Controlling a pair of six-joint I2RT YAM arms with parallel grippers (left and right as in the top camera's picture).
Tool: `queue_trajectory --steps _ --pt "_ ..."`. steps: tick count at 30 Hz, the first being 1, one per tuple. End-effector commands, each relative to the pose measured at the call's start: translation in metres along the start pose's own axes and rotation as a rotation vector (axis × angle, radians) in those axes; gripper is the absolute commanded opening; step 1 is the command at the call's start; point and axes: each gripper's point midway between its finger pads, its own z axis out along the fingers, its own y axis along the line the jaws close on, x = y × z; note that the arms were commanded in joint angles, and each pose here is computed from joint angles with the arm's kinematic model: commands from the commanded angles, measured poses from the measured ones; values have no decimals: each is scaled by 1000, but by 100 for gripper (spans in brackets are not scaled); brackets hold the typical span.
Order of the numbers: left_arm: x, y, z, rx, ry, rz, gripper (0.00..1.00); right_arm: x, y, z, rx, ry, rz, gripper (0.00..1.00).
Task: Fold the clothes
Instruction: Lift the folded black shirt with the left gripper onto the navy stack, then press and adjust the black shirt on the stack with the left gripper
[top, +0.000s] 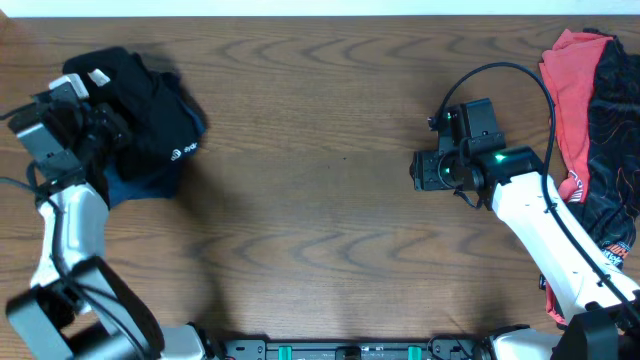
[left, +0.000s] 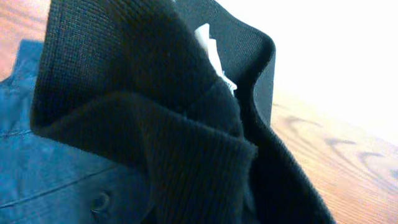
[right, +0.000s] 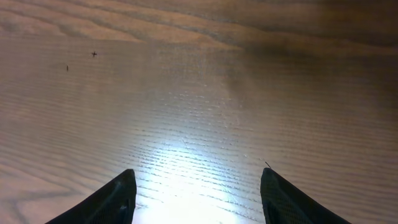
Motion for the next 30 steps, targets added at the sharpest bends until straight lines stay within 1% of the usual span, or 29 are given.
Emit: queue_trajectory --steps 1,4,7,8,9,10,11,12,16,19,23,26,30 --pt "-12 25 1 -95 -46 -7 6 0 -4 0 13 0 -9 62" --pt "-15 44 -2 -161 -65 -18 7 -1 -4 0 12 -4 -9 62" --pt "-17 55 -5 -187 -77 -27 7 -3 -3 0 12 -9 -10 62" --pt "-18 60 -6 -204 -82 -33 8 -2 -3 0 12 -8 -10 62" --pt "-20 65 -8 -230 -90 -35 17 -2 -3 0 11 -8 -10 62" --pt "-21 69 -9 -249 -97 -36 38 -2 -3 0 11 -8 -10 62" --pt "-23 73 -11 -266 -104 -41 85 -2 -3 0 11 -7 -10 62" --pt "-24 76 -12 -278 -111 -55 98 -2 -3 0 12 -7 -10 62" --pt "-26 83 -18 -276 -136 -185 98 0 -4 0 13 0 -9 62" --pt "-31 72 -21 -201 -135 -191 98 2 -4 0 16 11 -8 62" --pt "-32 51 -28 -114 -116 -239 98 3 -4 0 16 12 -8 62" --pt "-17 42 -26 -72 -49 -276 98 3 -4 0 16 12 -8 62" --pt "12 46 -26 -102 56 -341 98 3 -4 0 16 12 -8 62"
